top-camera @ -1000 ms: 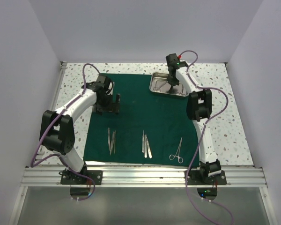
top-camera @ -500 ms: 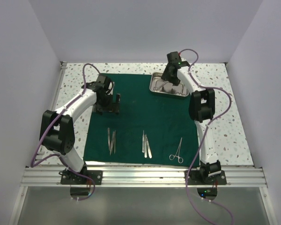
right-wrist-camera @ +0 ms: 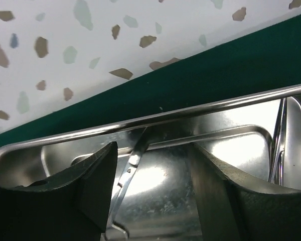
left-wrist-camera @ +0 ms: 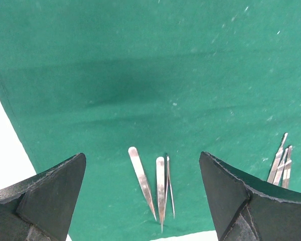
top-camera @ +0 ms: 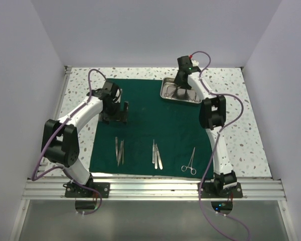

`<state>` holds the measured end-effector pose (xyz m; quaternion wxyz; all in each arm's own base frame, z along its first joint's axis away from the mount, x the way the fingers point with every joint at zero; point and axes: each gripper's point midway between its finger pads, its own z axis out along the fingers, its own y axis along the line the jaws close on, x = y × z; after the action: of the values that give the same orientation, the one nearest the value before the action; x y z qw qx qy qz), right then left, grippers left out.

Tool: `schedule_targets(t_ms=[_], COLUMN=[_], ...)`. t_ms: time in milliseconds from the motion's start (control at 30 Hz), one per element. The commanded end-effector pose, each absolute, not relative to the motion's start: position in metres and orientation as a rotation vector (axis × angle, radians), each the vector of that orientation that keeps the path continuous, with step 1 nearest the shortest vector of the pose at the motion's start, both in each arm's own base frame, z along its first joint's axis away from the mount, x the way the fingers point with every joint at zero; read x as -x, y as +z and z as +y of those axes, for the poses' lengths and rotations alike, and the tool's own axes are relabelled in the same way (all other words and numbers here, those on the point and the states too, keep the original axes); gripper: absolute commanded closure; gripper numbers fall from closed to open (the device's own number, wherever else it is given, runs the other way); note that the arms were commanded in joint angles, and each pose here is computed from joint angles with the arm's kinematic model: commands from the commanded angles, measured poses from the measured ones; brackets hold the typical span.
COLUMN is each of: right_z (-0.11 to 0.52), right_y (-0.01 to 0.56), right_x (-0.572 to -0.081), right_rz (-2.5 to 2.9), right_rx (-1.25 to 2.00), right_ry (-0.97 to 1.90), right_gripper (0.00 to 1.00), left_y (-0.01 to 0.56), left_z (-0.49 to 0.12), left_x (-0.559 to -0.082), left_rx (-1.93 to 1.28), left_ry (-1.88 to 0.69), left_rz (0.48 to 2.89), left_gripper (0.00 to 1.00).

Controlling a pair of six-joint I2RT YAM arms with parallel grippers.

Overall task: Open and lay out the surgical kit
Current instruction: Pick up the medical item from the container.

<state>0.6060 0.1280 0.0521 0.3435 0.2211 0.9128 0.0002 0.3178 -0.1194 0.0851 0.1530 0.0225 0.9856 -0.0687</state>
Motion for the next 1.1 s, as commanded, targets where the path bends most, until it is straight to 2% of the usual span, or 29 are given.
schedule_targets(t_ms=[0,167,367,600,667,700,867,900,967,1000,1067], right_z=[0.121,0.126,0.141,0.155,0.151,0.148,0.140,0.138,0.136,0.135,0.135], right_y=[0.039,0.024,0.005,-0.005,-0.010,-0.017,-0.037,-0.040,-0.045,-0.048,-0.050], right_x=[-0.608,-0.603,-0.598,-0.599,-0.593,-0.587,-0.565,-0.562,-0.555,-0.551,-0.546], right_rz=[2.364,2.387,2.418,2.443,2.470,2.490,2.590,2.603,2.629,2.646,2.658], right_rx=[-0.564,-0.553,-0.505,-0.396,-0.386,-0.380,-0.360,-0.359,-0.357,-0.354,-0.349], right_ry=[-0.088,-0.108,-0.117,-0.177,-0.204,-0.226,-0.292,-0.303,-0.315,-0.324,-0.337], right_gripper=[0.39,0.42,0.53,0.57,0.61,0.68,0.82,0.82,0.90,0.98,1.00], left_y=[0.096,0.095,0.099,0.097,0.097,0.097,0.097,0.097,0.096,0.097,0.097], left_z=[-0.113,-0.111,-0.107,-0.101,-0.099,-0.098,-0.094,-0.094,-0.096,-0.096,-0.097], left_x=[-0.315,-0.309,-0.306,-0.292,-0.290,-0.288,-0.284,-0.284,-0.285,-0.285,-0.287], left_rx=[-0.083,-0.084,-0.082,-0.074,-0.071,-0.068,-0.058,-0.056,-0.060,-0.061,-0.063], left_ry=[-0.189,-0.181,-0.166,-0.152,-0.149,-0.147,-0.149,-0.149,-0.161,-0.165,-0.174], left_rz=[2.785,2.788,2.775,2.780,2.779,2.778,2.769,2.770,2.767,2.766,2.764], left_gripper=[0.01,0.01,0.01,0.00,0.00,0.01,0.00,0.00,0.00,0.00,0.01])
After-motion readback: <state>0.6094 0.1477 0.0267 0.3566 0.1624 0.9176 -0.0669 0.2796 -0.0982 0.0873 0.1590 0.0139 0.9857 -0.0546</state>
